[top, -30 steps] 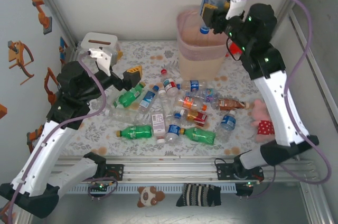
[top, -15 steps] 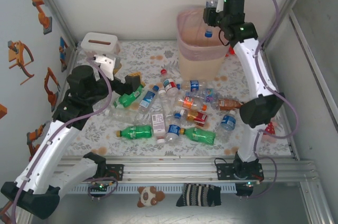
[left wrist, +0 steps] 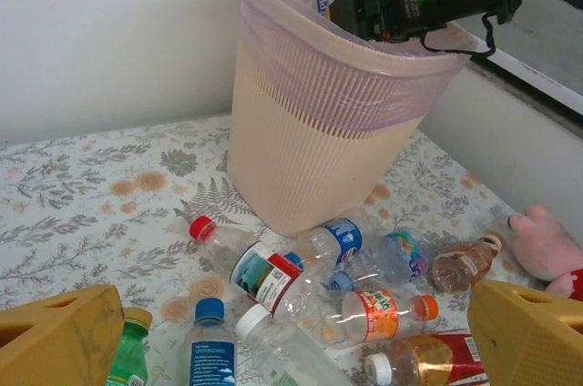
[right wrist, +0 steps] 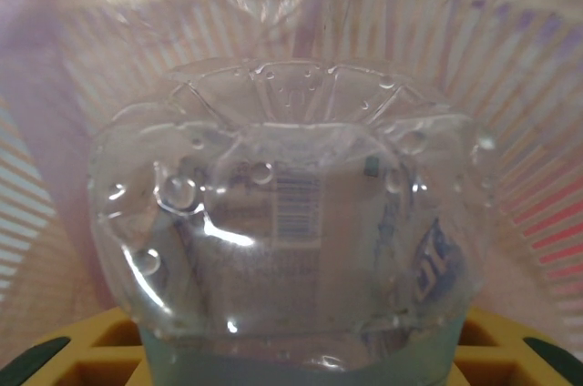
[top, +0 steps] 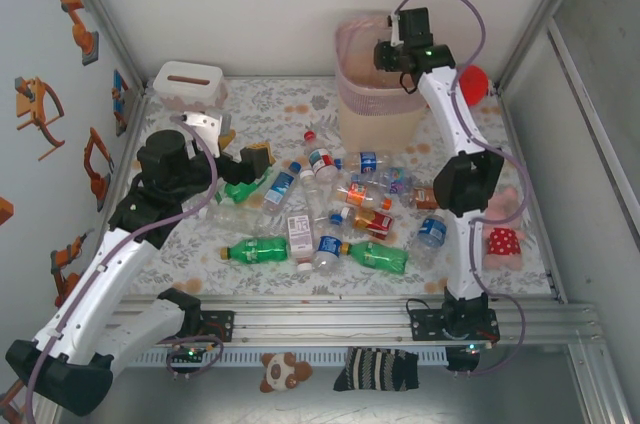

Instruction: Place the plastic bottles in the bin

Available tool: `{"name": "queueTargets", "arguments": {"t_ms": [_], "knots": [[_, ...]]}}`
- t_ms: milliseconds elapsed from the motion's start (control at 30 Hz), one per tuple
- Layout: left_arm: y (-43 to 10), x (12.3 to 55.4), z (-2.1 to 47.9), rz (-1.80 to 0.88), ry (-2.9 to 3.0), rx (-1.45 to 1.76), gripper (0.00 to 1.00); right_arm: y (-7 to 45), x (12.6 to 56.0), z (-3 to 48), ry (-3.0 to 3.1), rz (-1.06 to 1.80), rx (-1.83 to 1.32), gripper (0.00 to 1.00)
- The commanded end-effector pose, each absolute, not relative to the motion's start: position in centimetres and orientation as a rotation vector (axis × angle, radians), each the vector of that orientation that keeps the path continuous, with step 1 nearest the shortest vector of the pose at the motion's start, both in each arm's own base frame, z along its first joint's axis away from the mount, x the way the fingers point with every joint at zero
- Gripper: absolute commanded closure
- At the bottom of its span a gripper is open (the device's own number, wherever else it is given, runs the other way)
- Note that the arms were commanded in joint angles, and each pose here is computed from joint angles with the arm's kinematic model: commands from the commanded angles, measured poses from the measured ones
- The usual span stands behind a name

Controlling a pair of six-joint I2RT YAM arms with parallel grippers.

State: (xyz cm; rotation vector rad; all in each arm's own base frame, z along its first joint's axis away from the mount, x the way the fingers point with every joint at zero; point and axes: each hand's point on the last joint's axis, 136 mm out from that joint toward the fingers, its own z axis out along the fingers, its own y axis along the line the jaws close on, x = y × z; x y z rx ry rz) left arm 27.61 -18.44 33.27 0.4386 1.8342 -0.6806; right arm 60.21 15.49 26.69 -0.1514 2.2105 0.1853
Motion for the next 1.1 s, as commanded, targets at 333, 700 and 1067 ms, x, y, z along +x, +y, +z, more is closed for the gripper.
{"name": "queueTargets", "arguments": {"t_ms": [333, 700, 1067], "knots": [[-18.4, 28.1, 32.1, -0.716, 1.884, 0.364, 0.03, 13.0, 59.3, 20.4, 2.426, 0.123, -0.145, 0.67], [-17.4, 28.1, 29.0, -0.624, 2.02, 0.368, 0.03, 11.3, 56.8, 19.2, 2.543, 0.027, -0.107, 0.65], [-16.4, 28.5, 24.9, -0.483, 2.243, 0.384, 0.03, 11.2, 56.3, 23.1, 2.472, 0.054, -0.086, 0.41]]}}
